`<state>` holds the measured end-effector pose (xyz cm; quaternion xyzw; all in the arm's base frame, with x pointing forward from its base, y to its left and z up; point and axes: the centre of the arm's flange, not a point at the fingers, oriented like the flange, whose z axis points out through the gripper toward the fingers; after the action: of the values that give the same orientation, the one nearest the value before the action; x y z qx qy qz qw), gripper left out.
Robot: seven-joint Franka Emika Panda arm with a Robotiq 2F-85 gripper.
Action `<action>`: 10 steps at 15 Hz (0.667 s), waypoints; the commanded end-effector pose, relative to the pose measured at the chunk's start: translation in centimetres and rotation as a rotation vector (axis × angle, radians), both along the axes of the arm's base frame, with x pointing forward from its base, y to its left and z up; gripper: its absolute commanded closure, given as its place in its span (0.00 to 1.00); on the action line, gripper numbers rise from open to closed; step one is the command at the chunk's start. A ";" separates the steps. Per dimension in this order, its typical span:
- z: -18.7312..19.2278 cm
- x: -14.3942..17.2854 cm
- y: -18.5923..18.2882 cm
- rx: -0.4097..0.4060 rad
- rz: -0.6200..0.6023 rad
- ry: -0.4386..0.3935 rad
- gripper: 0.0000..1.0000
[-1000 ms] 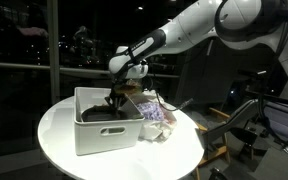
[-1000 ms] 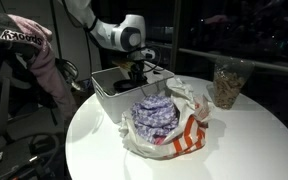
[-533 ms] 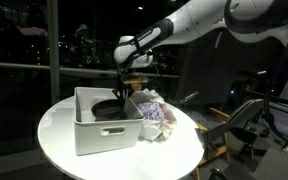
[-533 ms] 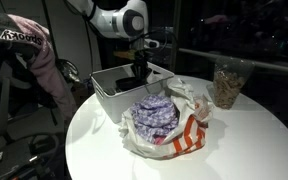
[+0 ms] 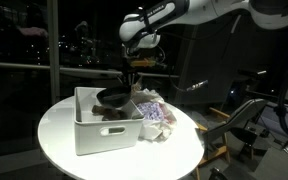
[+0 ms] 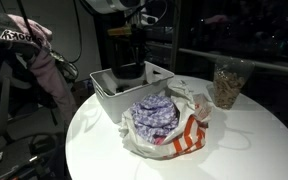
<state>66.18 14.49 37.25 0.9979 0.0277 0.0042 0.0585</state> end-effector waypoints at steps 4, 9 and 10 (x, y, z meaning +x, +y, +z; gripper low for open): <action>4.0 -3.9 -5.8 -0.058 -0.094 0.088 0.99; 3.2 -5.2 -11.9 -0.083 -0.226 0.160 0.99; 3.0 -5.4 -13.1 -0.085 -0.250 0.169 0.99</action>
<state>62.38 4.05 39.74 0.9910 -0.0595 -0.0784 0.0903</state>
